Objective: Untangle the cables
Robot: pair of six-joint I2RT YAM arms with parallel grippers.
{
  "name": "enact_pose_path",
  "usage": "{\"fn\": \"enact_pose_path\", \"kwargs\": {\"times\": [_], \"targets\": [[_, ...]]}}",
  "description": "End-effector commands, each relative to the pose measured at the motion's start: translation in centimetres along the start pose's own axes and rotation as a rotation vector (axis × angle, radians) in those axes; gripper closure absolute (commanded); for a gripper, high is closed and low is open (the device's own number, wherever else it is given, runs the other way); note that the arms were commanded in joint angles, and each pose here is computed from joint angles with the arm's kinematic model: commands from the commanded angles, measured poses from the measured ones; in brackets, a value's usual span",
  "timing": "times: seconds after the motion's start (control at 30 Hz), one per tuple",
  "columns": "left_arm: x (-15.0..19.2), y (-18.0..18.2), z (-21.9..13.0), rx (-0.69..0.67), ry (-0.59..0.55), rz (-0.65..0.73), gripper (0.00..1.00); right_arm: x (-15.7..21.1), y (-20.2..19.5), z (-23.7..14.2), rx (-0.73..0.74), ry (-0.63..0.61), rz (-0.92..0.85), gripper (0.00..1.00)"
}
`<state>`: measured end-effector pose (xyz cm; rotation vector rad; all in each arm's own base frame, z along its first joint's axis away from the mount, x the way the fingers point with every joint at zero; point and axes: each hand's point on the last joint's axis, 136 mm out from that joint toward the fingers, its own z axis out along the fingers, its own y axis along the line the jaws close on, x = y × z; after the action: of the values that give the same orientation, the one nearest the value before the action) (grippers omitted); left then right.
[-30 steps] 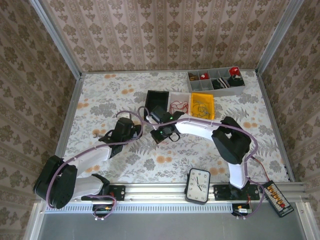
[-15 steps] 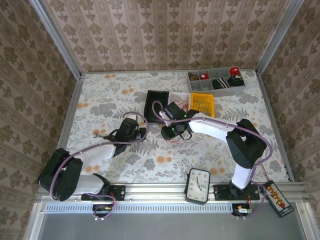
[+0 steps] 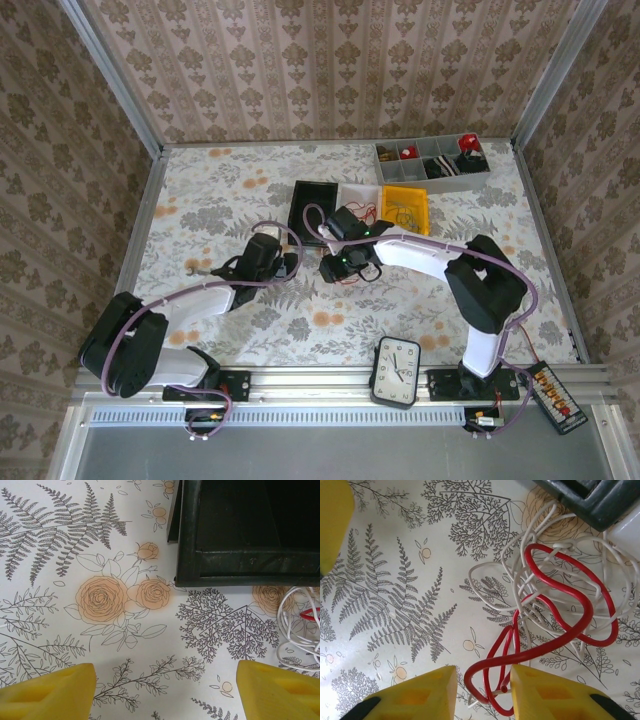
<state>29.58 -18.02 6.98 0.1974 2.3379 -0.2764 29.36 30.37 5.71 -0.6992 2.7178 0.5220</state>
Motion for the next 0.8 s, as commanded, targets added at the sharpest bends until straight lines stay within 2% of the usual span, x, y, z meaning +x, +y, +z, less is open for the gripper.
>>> {"fn": "enact_pose_path", "kwargs": {"times": [0.0, 0.13, 0.2, 0.43, 0.63, 0.77], "targets": [[-1.1, -1.3, -0.2, 0.048, -0.031, 0.038, 0.26, -0.2, -0.5, 0.9, 0.021, -0.007, 0.013, 0.77], [-1.2, -2.9, 0.0, 0.122, -0.024, 0.085, 0.26, -0.3, -0.6, 0.2, 0.01, -0.036, 0.005, 0.97], [-1.4, -4.2, 0.0, 0.178, -0.027, 0.113, 0.26, -0.2, -0.6, -0.4, -0.029, -0.053, 0.013, 1.0], [-2.0, -8.7, 0.4, 0.394, -0.007, 0.197, 0.26, 1.0, -0.8, -1.6, -0.203, -0.06, 0.125, 1.0], [-2.4, -11.9, 1.1, 0.524, 0.025, 0.245, 0.28, 1.9, -1.2, -1.3, -0.288, -0.048, 0.195, 1.0], [-1.9, -12.9, 1.9, 0.558, 0.065, 0.279, 0.28, 1.9, -2.1, -1.5, -0.323, -0.063, 0.251, 1.0]]}}
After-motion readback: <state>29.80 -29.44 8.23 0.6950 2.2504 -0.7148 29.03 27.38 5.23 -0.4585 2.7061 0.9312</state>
